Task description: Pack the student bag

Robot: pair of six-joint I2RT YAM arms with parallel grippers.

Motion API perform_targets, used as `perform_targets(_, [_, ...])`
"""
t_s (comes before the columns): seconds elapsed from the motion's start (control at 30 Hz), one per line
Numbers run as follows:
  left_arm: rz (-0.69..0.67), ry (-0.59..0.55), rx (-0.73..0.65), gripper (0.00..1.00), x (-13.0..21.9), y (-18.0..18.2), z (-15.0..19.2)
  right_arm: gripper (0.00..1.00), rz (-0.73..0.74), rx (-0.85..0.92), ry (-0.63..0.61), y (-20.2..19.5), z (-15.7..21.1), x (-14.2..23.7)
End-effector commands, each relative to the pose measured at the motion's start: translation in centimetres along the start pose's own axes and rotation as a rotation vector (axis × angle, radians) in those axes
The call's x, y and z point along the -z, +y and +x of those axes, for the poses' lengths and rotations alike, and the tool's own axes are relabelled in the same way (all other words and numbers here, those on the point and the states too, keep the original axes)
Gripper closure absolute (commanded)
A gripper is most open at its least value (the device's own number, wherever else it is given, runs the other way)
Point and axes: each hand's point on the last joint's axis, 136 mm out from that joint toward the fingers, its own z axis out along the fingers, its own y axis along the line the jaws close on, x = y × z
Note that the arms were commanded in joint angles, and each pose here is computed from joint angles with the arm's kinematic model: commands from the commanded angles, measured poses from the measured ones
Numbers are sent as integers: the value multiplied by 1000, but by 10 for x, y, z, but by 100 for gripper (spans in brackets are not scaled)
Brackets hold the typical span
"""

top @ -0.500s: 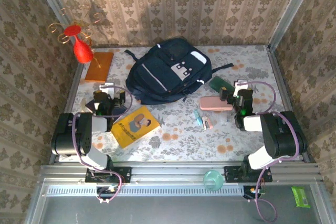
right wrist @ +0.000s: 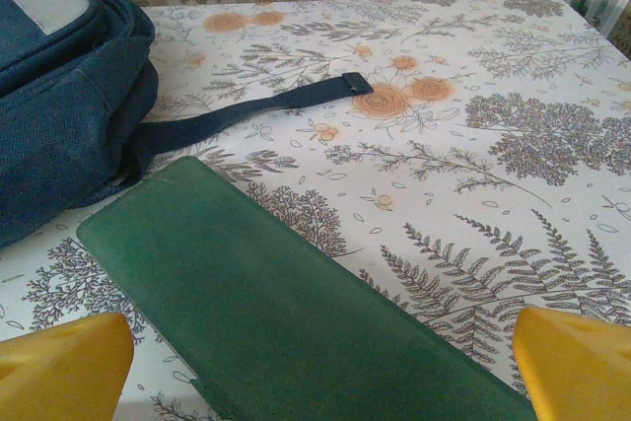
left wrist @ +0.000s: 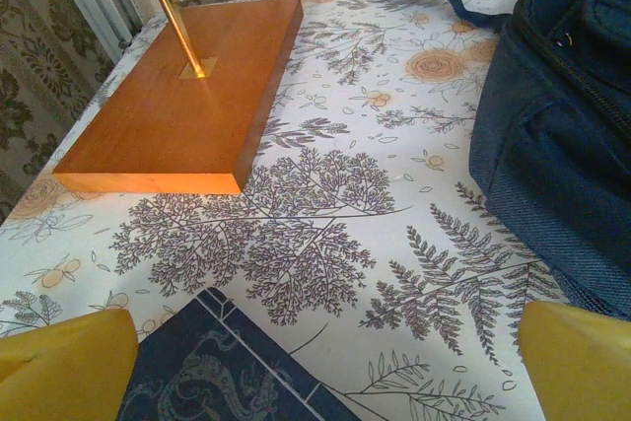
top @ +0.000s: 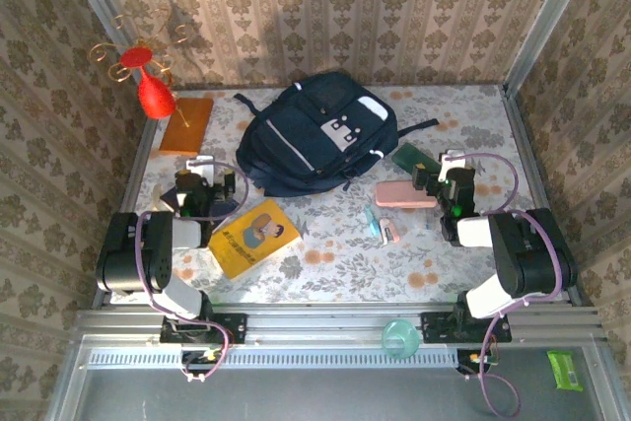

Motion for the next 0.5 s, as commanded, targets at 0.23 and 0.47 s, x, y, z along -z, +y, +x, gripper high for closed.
perform_targets(0.23, [5,-13,26,0,-2,2,-8,0,-7,-1,-17,0,-7,-1])
perform_targets(0.47, [4,-12,28,0,-2,3,-7,0,-9,0,-16,0,-7,-1])
